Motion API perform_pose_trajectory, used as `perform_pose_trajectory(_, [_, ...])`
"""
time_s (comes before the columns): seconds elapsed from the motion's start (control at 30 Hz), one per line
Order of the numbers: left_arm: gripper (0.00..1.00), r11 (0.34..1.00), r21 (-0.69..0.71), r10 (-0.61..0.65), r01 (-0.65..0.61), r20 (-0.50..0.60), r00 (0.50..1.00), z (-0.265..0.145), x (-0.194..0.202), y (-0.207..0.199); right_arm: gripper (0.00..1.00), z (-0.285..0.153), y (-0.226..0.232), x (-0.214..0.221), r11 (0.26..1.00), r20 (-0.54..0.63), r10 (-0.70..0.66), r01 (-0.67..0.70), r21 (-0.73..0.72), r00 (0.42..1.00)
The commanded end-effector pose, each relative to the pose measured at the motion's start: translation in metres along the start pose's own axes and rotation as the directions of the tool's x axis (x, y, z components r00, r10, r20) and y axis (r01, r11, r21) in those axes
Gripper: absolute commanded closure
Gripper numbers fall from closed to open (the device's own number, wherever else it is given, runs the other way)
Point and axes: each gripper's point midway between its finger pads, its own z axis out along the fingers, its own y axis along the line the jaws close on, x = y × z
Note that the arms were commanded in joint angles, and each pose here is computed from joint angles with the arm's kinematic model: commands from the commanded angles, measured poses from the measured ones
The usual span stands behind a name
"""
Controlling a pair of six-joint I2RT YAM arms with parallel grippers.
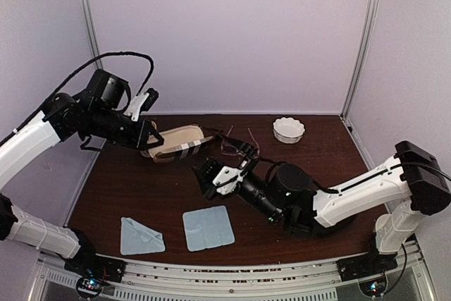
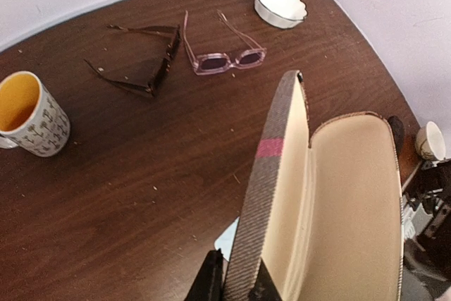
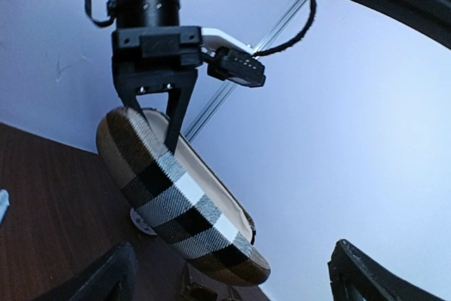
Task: Organize the sunglasses
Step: Place the sunglasses case at the center of the board.
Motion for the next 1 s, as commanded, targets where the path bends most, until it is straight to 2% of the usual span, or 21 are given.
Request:
perform_pose_trajectory(0.0, [1.0,0.988,-0.13,0.107,-0.081,0.201,0.974,-0.022,-0.029,0.019,0.0,-0.012,-0.029,-0.03,0.974,0.029,0.228,-0.228,0.007,0.973])
perform_pose_trajectory(0.07, [1.0,0.987,-0.143,0.103,-0.069,0.247,0.963,-0.025,-0.025,0.024,0.0,-0.01,-0.041,-0.032,0.948,-0.043,0.318,-0.318,0.023,0.947])
perform_pose_trajectory(0.13, [1.0,0.986,-0.16,0.1,-0.055,0.29,0.952,-0.028,-0.021,0.03,0.0,-0.009,-0.056,-0.028,0.906,-0.15,0.422,-0.415,0.078,0.894])
perform_pose_trajectory(0.3, [1.0,0.978,-0.205,0.112,-0.035,0.376,0.92,-0.032,-0.011,0.04,0.0,-0.031,-0.075,-0.012,0.766,-0.32,0.64,-0.609,0.203,0.698])
perform_pose_trajectory(0.37, [1.0,0.984,-0.174,0.111,-0.04,0.42,0.901,-0.031,-0.009,0.033,0.02,-0.045,-0.082,-0.002,0.683,-0.331,0.728,-0.674,0.282,0.6])
perform_pose_trajectory(0.4, [1.0,0.986,-0.159,0.112,-0.045,0.44,0.891,-0.031,-0.009,0.029,0.03,-0.052,-0.084,0.003,0.607,-0.318,0.793,-0.723,0.331,0.52])
perform_pose_trajectory(0.57, [1.0,0.988,-0.138,0.13,-0.069,0.5,0.856,-0.028,-0.011,0.02,0.02,-0.082,-0.08,0.022,0.394,-0.327,0.908,-0.795,0.462,0.261])
perform_pose_trajectory(0.63, [1.0,0.99,-0.117,0.128,-0.078,0.52,0.845,-0.025,-0.011,0.014,0.02,-0.095,-0.076,0.035,0.274,-0.282,0.949,-0.805,0.525,0.139])
perform_pose_trajectory(0.7, [1.0,0.99,-0.104,0.132,-0.09,0.537,0.833,-0.02,-0.009,0.008,0.02,-0.099,-0.062,0.041,0.129,-0.242,0.97,-0.846,0.517,0.0])
perform_pose_trajectory(0.8, [1.0,0.988,-0.112,0.154,-0.11,0.56,0.814,-0.015,-0.008,0.0,0.04,-0.091,-0.048,0.027,-0.044,-0.206,0.967,-0.894,0.446,-0.15])
perform_pose_trajectory(0.87, [1.0,0.985,-0.125,0.17,-0.12,0.573,0.802,-0.011,-0.008,-0.006,0.06,-0.084,-0.043,0.019,-0.09,-0.208,0.958,-0.898,0.431,-0.196])
perform_pose_trajectory(0.97, [1.0,0.981,-0.152,0.187,-0.12,0.586,0.789,-0.005,-0.01,-0.011,0.07,-0.074,-0.037,0.013,-0.105,-0.21,0.953,-0.892,0.44,-0.216])
